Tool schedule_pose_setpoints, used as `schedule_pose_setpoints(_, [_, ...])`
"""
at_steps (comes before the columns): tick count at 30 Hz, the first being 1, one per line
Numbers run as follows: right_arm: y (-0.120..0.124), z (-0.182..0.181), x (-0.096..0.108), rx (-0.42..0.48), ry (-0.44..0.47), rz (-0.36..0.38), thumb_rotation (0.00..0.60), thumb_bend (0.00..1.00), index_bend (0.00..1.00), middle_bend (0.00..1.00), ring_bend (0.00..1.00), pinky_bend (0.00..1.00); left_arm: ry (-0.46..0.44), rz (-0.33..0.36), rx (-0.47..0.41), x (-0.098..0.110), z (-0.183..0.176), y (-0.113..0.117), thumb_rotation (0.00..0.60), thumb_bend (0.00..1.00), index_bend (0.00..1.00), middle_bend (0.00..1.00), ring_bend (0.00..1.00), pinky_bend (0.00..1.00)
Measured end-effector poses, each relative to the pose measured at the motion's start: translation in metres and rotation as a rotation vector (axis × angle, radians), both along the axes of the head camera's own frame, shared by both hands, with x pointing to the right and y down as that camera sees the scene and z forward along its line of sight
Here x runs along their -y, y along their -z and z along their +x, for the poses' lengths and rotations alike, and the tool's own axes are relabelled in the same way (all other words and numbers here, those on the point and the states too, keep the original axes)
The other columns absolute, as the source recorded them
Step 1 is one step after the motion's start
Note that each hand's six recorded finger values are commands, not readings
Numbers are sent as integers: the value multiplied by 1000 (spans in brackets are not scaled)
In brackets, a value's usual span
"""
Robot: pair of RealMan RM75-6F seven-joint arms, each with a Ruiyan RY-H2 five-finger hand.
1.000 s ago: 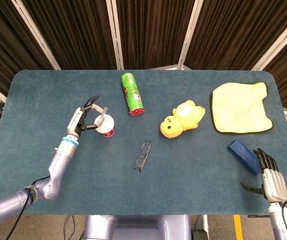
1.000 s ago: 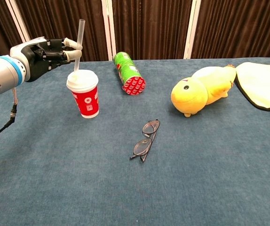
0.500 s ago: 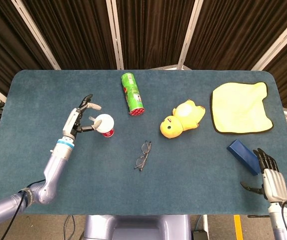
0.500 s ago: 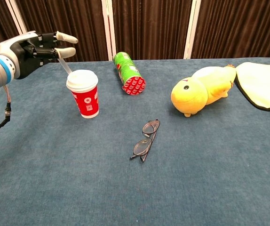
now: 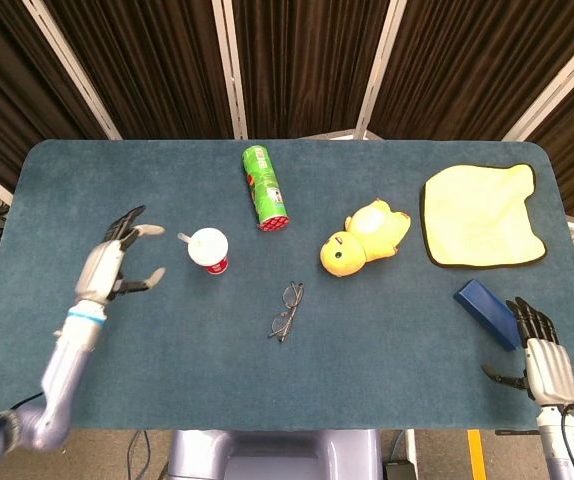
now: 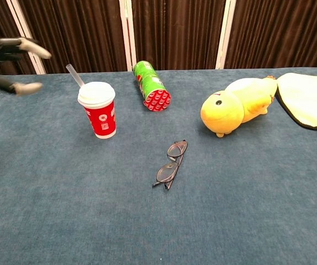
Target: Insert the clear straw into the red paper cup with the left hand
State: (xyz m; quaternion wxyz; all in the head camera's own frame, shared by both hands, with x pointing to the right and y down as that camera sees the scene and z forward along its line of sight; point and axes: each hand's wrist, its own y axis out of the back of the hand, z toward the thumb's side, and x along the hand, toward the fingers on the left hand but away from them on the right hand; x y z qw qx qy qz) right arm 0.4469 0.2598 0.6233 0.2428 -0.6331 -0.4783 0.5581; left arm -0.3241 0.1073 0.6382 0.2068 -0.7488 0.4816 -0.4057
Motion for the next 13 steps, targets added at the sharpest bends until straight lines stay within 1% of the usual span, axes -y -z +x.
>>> schedule_pose_setpoints(3, [1, -1, 0, 0, 3, 7, 600, 61, 0, 0, 0, 0, -57, 42, 187, -23, -25, 14, 600, 268, 120, 0, 0, 0])
schedule_pose_setpoints(5, [2, -1, 1, -5, 9, 15, 600, 60, 0, 0, 0, 0, -82, 54, 308, -44, -46, 23, 600, 256, 95, 0, 0, 0])
schedule_pose_setpoints(6, [3, -2, 1, -7, 13, 19, 600, 59, 0, 0, 0, 0, -88, 53, 354, -54, -55, 27, 600, 254, 92, 0, 0, 0])
schedule_pose_setpoints(8, [4, -3, 2, -11, 23, 27, 600, 59, 0, 0, 0, 0, -90, 43, 438, -74, -75, 37, 600, 249, 85, 0, 0, 0])
schedule_pose_setpoints(9, [4, -4, 3, -12, 27, 31, 600, 59, 0, 0, 0, 0, -88, 38, 463, -82, -81, 41, 600, 249, 83, 0, 0, 0])
schedule_pose_setpoints(11, [5, -5, 4, -18, 41, 40, 600, 59, 0, 0, 0, 0, -86, 30, 509, -95, -93, 47, 600, 248, 80, 0, 0, 0])
schedule_pose_setpoints(13, [5, -6, 4, -25, 54, 49, 600, 59, 0, 0, 0, 0, -83, 37, 547, -100, -100, 51, 600, 249, 80, 0, 0, 0])
